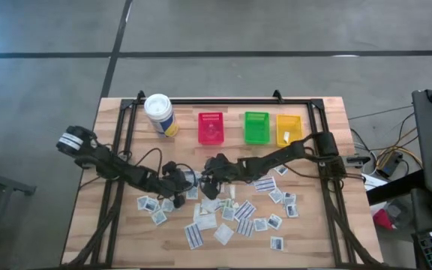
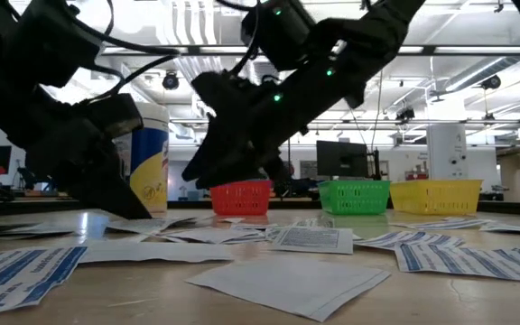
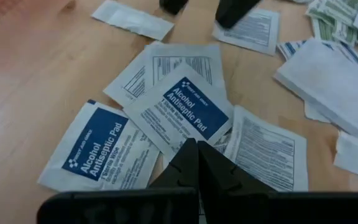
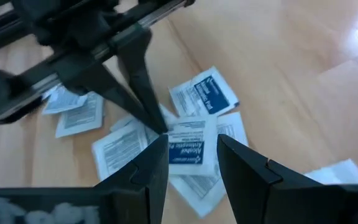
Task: Pick & Place First Aid Supplies
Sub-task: Put the alcohol pad in the green bin
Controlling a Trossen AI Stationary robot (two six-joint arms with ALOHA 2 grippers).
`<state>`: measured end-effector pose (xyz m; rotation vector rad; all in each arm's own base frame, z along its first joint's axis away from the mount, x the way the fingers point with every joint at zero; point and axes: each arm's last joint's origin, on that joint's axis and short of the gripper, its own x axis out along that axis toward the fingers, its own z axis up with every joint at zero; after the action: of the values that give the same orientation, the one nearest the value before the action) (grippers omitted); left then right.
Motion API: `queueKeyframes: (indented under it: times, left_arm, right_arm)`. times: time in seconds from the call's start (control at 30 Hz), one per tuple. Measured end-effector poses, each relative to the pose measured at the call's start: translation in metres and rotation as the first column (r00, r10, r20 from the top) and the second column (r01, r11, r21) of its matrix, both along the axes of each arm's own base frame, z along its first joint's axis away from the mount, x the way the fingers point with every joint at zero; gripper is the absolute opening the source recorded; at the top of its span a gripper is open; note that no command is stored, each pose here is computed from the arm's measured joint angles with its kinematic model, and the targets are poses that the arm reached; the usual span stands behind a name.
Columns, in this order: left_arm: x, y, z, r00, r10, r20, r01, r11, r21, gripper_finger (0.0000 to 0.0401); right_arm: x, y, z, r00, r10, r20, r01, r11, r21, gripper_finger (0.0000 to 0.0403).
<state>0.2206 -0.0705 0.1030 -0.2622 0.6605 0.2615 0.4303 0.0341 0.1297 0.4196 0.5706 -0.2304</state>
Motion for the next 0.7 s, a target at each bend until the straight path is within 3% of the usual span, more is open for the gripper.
queueKeyframes:
  times: [0.2, 0.4, 0.7]
  left_arm:
    - [0.000, 0.000, -0.003, 1.000, 0.018, -0.002, -0.018, 1.000, -0.007, 0.0000]
    - [0.000, 0.000, -0.002, 1.000, 0.013, 0.001, -0.013, 1.000, -0.012, 0.0000]
    - [-0.001, 0.000, -0.002, 1.000, 0.014, 0.000, -0.014, 1.000, -0.013, 0.0000]
  right_arm:
    - [0.008, -0.016, -0.009, 1.000, 0.014, -0.015, -0.013, 0.998, 0.057, 0.0134]
    - [0.015, -0.022, -0.020, 0.998, 0.062, -0.031, -0.055, 0.979, 0.196, 0.0134]
    - [0.013, -0.024, -0.026, 0.996, 0.042, -0.083, -0.021, 0.970, 0.240, 0.0134]
